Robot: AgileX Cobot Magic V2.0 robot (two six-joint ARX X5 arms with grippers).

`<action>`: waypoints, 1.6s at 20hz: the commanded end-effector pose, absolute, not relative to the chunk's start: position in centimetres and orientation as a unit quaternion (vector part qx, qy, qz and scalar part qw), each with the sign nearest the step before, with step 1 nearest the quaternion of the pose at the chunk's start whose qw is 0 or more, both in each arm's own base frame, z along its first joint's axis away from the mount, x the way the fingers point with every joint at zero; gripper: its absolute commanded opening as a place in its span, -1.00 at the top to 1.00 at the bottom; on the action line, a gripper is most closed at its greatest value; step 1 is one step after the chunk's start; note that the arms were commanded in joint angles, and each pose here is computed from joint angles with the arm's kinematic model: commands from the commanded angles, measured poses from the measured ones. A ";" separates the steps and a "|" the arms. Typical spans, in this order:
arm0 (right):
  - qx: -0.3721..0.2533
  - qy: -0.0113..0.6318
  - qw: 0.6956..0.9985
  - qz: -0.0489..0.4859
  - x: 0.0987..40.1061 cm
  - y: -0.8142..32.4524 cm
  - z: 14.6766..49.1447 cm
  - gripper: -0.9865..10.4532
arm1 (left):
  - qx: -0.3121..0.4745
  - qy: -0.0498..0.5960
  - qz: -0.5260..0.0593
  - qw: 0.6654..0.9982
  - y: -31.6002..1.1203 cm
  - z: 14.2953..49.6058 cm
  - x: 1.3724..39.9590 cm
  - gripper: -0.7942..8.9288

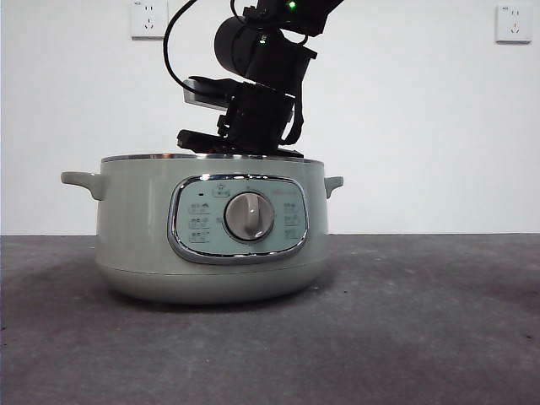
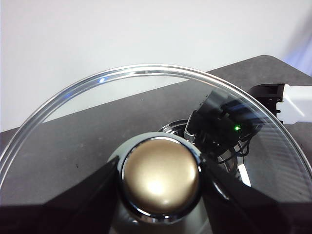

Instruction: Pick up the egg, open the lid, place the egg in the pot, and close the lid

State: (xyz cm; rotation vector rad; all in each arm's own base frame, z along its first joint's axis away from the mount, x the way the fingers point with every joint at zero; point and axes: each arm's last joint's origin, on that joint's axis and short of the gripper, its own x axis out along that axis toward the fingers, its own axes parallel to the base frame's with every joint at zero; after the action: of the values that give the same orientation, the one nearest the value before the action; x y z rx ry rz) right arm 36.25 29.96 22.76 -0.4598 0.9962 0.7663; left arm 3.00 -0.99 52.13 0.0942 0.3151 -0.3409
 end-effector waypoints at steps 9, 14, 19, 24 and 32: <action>-0.200 0.444 0.791 0.370 36.3 30.2 28.3 -0.01 | 0.045 0.139 -0.171 0.974 -0.9 52.4 2.5 0.85; -0.172 0.399 0.817 0.378 33.5 27.2 37.8 0.01 | 0.057 0.149 -0.190 0.969 -1.2 52.3 3.4 0.85; -0.157 0.364 0.843 0.365 29.4 21.9 44.3 0.01 | 0.065 0.171 -0.200 0.963 -2.1 50.6 6.7 0.85; -0.142 0.336 0.863 0.349 24.4 16.7 49.0 0.01 | 0.044 0.183 -0.262 0.946 -4.0 47.0 12.4 0.85; -0.124 0.281 0.885 0.350 16.2 11.3 51.8 0.01 | 0.050 0.223 -0.314 0.922 -8.6 43.1 21.9 0.85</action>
State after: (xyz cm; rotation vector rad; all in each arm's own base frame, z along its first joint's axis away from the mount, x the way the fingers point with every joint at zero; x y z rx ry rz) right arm 15.87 11.00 52.37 -0.2580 0.5386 0.7312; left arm 22.26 -8.75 42.19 0.1100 0.5128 -0.6369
